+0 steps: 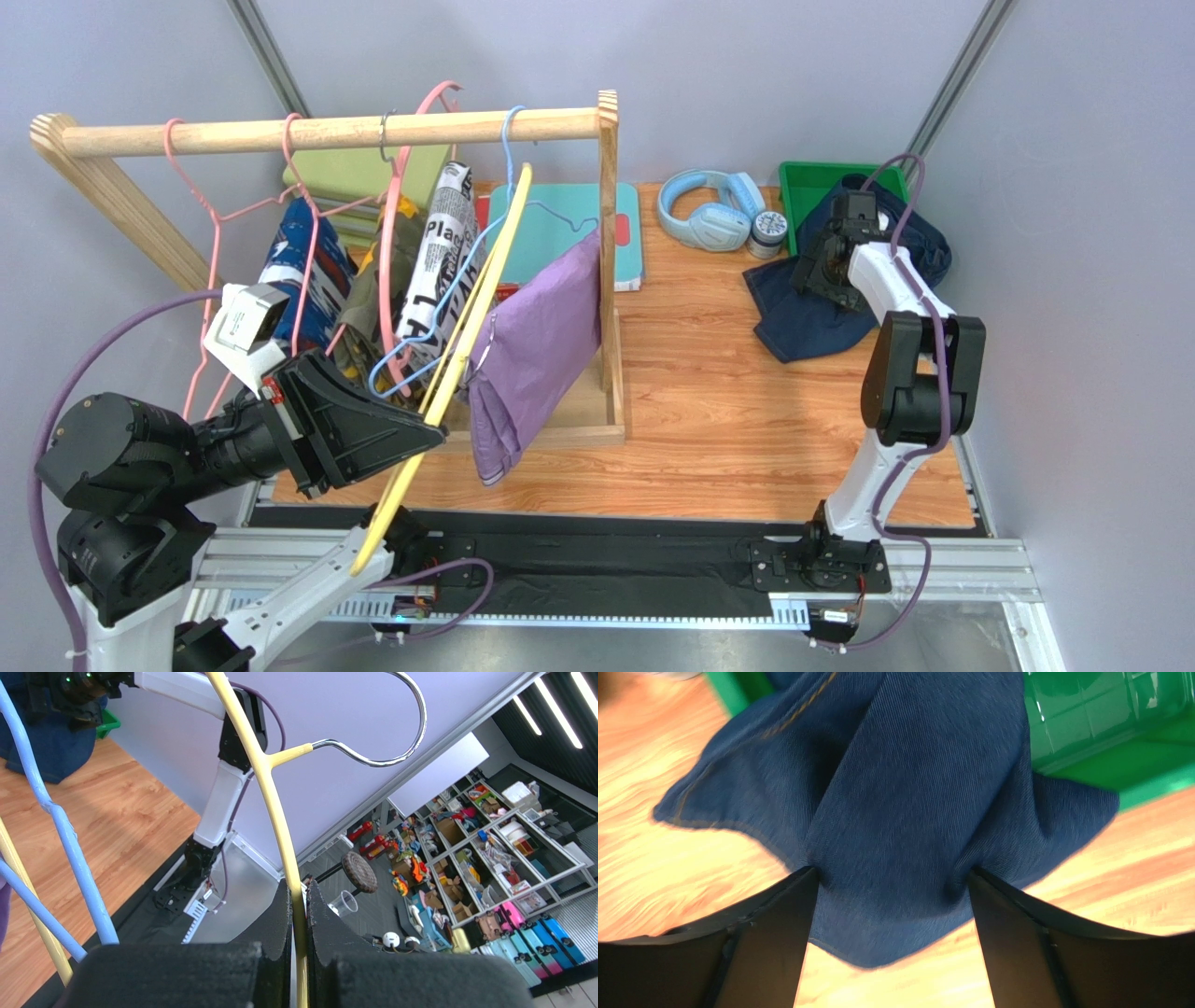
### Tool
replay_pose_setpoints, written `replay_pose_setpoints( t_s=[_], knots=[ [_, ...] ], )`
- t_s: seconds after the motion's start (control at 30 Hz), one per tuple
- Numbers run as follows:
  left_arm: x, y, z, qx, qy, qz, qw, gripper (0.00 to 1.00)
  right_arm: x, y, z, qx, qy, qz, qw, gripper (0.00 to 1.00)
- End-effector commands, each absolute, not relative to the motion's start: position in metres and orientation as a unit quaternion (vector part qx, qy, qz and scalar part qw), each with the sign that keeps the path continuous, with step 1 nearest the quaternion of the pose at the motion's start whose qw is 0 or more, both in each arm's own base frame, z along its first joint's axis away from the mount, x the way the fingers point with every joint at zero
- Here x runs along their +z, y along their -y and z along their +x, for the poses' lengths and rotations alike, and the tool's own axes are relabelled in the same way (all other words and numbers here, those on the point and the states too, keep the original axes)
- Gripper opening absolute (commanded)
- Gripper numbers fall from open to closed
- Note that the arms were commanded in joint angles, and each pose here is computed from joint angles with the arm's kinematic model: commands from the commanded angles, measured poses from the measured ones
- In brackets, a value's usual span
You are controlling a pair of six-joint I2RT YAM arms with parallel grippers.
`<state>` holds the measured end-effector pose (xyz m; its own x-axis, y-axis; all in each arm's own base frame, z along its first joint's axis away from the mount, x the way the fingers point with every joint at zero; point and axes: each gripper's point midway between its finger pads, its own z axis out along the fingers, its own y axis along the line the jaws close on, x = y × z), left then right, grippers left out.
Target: Remove the trousers from the hanger
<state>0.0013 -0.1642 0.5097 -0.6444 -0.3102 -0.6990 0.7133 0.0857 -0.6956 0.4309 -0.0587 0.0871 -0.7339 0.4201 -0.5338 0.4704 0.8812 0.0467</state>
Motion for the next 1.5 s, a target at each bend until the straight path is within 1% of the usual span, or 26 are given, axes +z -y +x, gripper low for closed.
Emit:
replay_pose_setpoints(
  t_s=[0.0, 0.1, 0.13, 0.23, 0.3, 0.33, 0.37, 0.4, 0.43, 0.57, 0.7, 0.73, 0.8, 0.83, 0.87, 0.9, 0.93, 1.07, 1.17, 1.23, 1.27, 1.3, 1.37, 1.4, 1.43, 1.47],
  knots=[
    [0.538, 0.16, -0.029, -0.684, -0.553, 0.244, 0.409, 0.0, 0.102, 0.083, 0.468, -0.078, -0.907, 0.253, 0.326, 0.74],
    [0.537, 0.161, -0.026, -0.681, -0.556, 0.244, 0.409, 0.0, 0.109, 0.085, 0.474, -0.057, -0.903, 0.257, 0.341, 0.62],
    [0.536, 0.162, -0.026, -0.681, -0.557, 0.245, 0.407, 0.0, 0.112, 0.082, 0.475, -0.045, -0.903, 0.257, 0.342, 0.5],
    [0.534, 0.163, -0.024, -0.679, -0.558, 0.246, 0.409, 0.0, 0.113, 0.083, 0.476, -0.036, -0.903, 0.256, 0.342, 0.29],
    [0.533, 0.164, -0.022, -0.678, -0.56, 0.246, 0.408, 0.0, 0.113, 0.082, 0.479, -0.031, -0.905, 0.25, 0.342, 0.27],
    [0.533, 0.165, -0.021, -0.678, -0.561, 0.247, 0.406, 0.0, 0.113, 0.083, 0.481, -0.031, -0.906, 0.249, 0.341, 0.12],
    [0.532, 0.165, -0.021, -0.677, -0.561, 0.247, 0.407, 0.0, 0.106, 0.086, 0.482, -0.035, -0.908, 0.249, 0.334, 0.03],
    [0.532, 0.166, -0.02, -0.676, -0.563, 0.247, 0.406, 0.0, 0.111, 0.089, 0.486, -0.037, -0.908, 0.251, 0.334, 0.0],
    [0.532, 0.166, -0.02, -0.676, -0.562, 0.249, 0.406, 0.0, 0.112, 0.092, 0.488, -0.04, -0.907, 0.252, 0.334, 0.0],
    [0.531, 0.168, -0.019, -0.675, -0.563, 0.251, 0.406, 0.0, 0.122, 0.111, 0.507, -0.069, -0.891, 0.271, 0.357, 0.0],
    [0.53, 0.169, -0.017, -0.672, -0.566, 0.255, 0.404, 0.0, 0.158, 0.141, 0.541, -0.115, -0.845, 0.297, 0.43, 0.0],
    [0.531, 0.169, -0.017, -0.672, -0.566, 0.256, 0.405, 0.0, 0.179, 0.151, 0.552, -0.13, -0.825, 0.307, 0.457, 0.0],
    [0.53, 0.17, -0.014, -0.668, -0.571, 0.254, 0.404, 0.0, 0.177, 0.163, 0.567, -0.152, -0.814, 0.311, 0.466, 0.0],
    [0.528, 0.171, -0.013, -0.666, -0.574, 0.251, 0.404, 0.0, 0.192, 0.17, 0.579, -0.163, -0.799, 0.316, 0.485, 0.0],
    [0.528, 0.17, -0.013, -0.665, -0.573, 0.253, 0.407, 0.0, 0.188, 0.174, 0.584, -0.169, -0.799, 0.316, 0.483, 0.0],
    [0.525, 0.171, -0.011, -0.663, -0.578, 0.249, 0.406, 0.0, 0.165, 0.178, 0.59, -0.183, -0.808, 0.309, 0.467, 0.0],
    [0.524, 0.171, -0.011, -0.662, -0.58, 0.247, 0.406, 0.0, 0.164, 0.18, 0.596, -0.186, -0.808, 0.307, 0.468, 0.0],
    [0.522, 0.169, -0.011, -0.659, -0.579, 0.246, 0.411, 0.0, 0.094, 0.179, 0.578, -0.207, -0.85, 0.297, 0.382, 0.0],
    [0.521, 0.17, -0.011, -0.66, -0.578, 0.249, 0.411, 0.0, 0.095, 0.167, 0.569, -0.192, -0.865, 0.297, 0.357, 0.0],
    [0.522, 0.17, -0.012, -0.662, -0.579, 0.251, 0.405, 0.0, 0.093, 0.153, 0.566, -0.162, -0.875, 0.286, 0.356, 0.1],
    [0.522, 0.17, -0.013, -0.663, -0.579, 0.251, 0.402, 0.0, 0.092, 0.146, 0.556, -0.149, -0.885, 0.29, 0.332, 0.14],
    [0.523, 0.17, -0.014, -0.664, -0.577, 0.252, 0.403, 0.0, 0.11, 0.144, 0.561, -0.142, -0.882, 0.294, 0.341, 0.31],
    [0.525, 0.169, -0.015, -0.667, -0.575, 0.251, 0.402, 0.0, 0.118, 0.14, 0.545, -0.14, -0.891, 0.302, 0.31, 0.48],
    [0.526, 0.169, -0.017, -0.67, -0.572, 0.252, 0.401, 0.0, 0.128, 0.138, 0.543, -0.139, -0.89, 0.303, 0.312, 0.6],
    [0.527, 0.169, -0.018, -0.672, -0.57, 0.253, 0.399, 0.0, 0.134, 0.139, 0.539, -0.142, -0.889, 0.305, 0.311, 0.65],
    [0.529, 0.168, -0.02, -0.675, -0.569, 0.252, 0.397, 0.0, 0.157, 0.14, 0.533, -0.144, -0.883, 0.306, 0.326, 0.74]
  ],
)
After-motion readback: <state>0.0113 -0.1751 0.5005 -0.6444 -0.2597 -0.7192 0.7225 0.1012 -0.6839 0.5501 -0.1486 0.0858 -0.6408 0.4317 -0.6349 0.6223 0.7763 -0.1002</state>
